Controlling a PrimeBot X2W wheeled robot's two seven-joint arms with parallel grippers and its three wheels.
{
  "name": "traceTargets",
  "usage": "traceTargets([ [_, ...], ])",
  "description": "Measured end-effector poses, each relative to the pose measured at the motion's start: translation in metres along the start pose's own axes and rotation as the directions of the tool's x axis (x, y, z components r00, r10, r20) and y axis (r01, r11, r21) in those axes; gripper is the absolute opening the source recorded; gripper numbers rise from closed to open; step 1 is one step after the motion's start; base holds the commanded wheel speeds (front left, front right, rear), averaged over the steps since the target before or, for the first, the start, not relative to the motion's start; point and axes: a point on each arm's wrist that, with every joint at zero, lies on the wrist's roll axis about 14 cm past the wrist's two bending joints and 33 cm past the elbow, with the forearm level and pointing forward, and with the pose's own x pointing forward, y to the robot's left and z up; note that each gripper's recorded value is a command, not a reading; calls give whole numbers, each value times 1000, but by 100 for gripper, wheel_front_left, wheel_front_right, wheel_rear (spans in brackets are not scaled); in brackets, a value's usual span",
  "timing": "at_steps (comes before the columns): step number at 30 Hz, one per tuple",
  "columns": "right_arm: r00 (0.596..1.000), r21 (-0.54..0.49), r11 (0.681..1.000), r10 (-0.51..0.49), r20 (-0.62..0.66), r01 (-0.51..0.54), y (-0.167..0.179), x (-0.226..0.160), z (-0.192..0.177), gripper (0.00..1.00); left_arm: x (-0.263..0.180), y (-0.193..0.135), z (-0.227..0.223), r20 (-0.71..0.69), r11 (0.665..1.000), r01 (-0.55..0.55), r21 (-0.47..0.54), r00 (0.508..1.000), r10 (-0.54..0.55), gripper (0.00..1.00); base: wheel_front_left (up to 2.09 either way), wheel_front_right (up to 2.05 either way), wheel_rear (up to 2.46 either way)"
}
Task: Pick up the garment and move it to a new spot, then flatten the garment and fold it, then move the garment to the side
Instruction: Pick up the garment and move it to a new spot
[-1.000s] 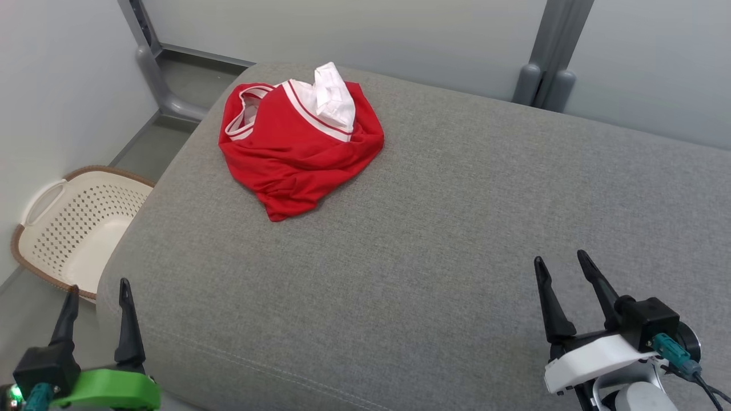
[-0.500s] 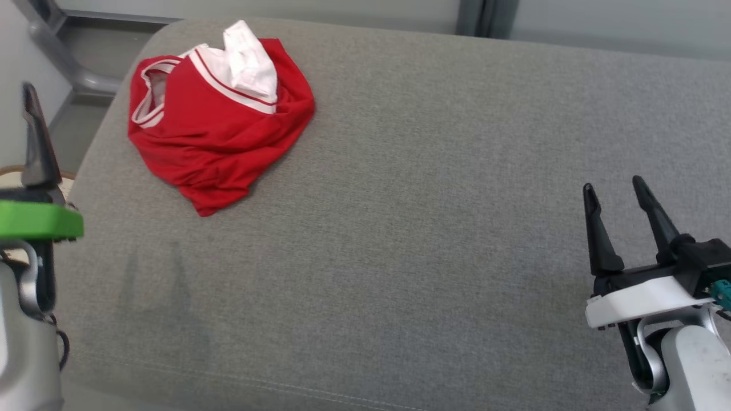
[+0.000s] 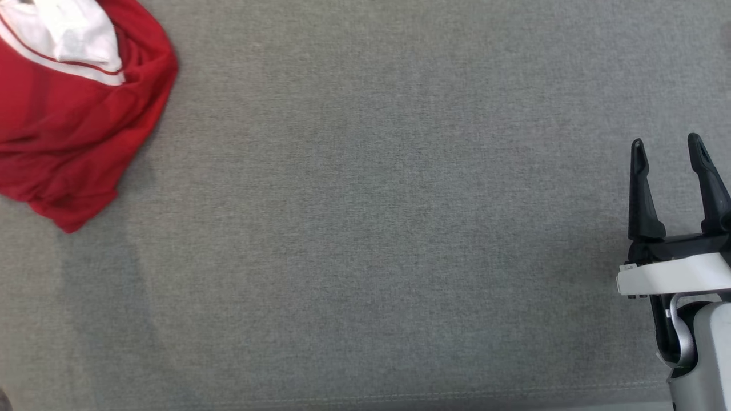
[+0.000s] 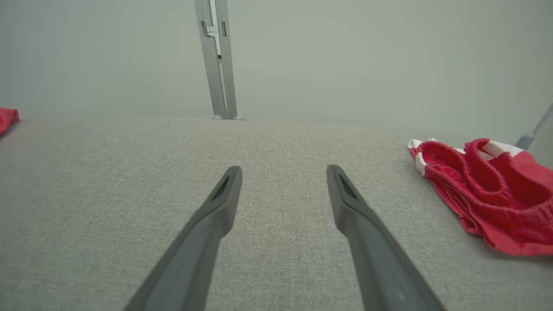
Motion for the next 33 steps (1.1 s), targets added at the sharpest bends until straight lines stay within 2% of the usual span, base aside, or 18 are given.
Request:
traceTargets([
  [2,1000,-6,1000,-17,-19,17,-7,-3,-7,100,8,-9,-30,-74,999,5,-50,997,-9,100,0,0,0],
  [5,998,-19,999,-45,-48,44,-17,-7,-18,100,12,-25,-82,-226,997,31,-65,973,-45,100,0,0,0],
  [7,996,-30,998,-60,-63,58,-23,-10,-23,100,6,-34,-120,-345,993,19,-120,937,-59,100,0,0,0],
  [11,993,-48,996,-82,-83,78,-32,-14,-29,100,-8,-46,-173,-510,989,15,-150,856,-91,100,0,0,0],
  [13,992,-55,995,-88,-88,83,-35,-15,-30,100,-15,-47,-189,-561,984,-8,-177,822,-95,100,0,0,0],
  [18,992,-63,995,-86,-89,80,-37,-15,-29,100,-43,-49,-222,-707,977,-49,-207,698,-115,100,0,0,0],
  [21,993,-64,995,-81,-88,76,-35,-15,-27,100,-48,-49,-226,-728,973,-64,-221,675,-121,100,0,0,0],
  [22,993,-64,995,-81,-89,75,-35,-15,-27,100,-49,-49,-227,-731,973,-66,-222,671,-121,74,0,0,0],
  [23,993,-65,995,-80,-88,75,-35,-15,-26,100,-50,-48,-227,-732,973,-65,-219,670,-120,5,0,0,0],
  [24,993,-65,995,-80,-89,74,-35,-15,-26,100,-50,-48,-227,-731,974,-63,-217,672,-119,0,0,0,0],
  [29,994,-67,995,-77,-75,72,-34,-16,-19,100,-47,-45,-215,-690,977,-53,-205,716,-106,0,0,0,0],
  [33,996,-54,996,-73,-59,70,-29,-19,-11,100,-40,-38,-193,-623,981,-43,-188,778,-85,0,0,0,0],
])
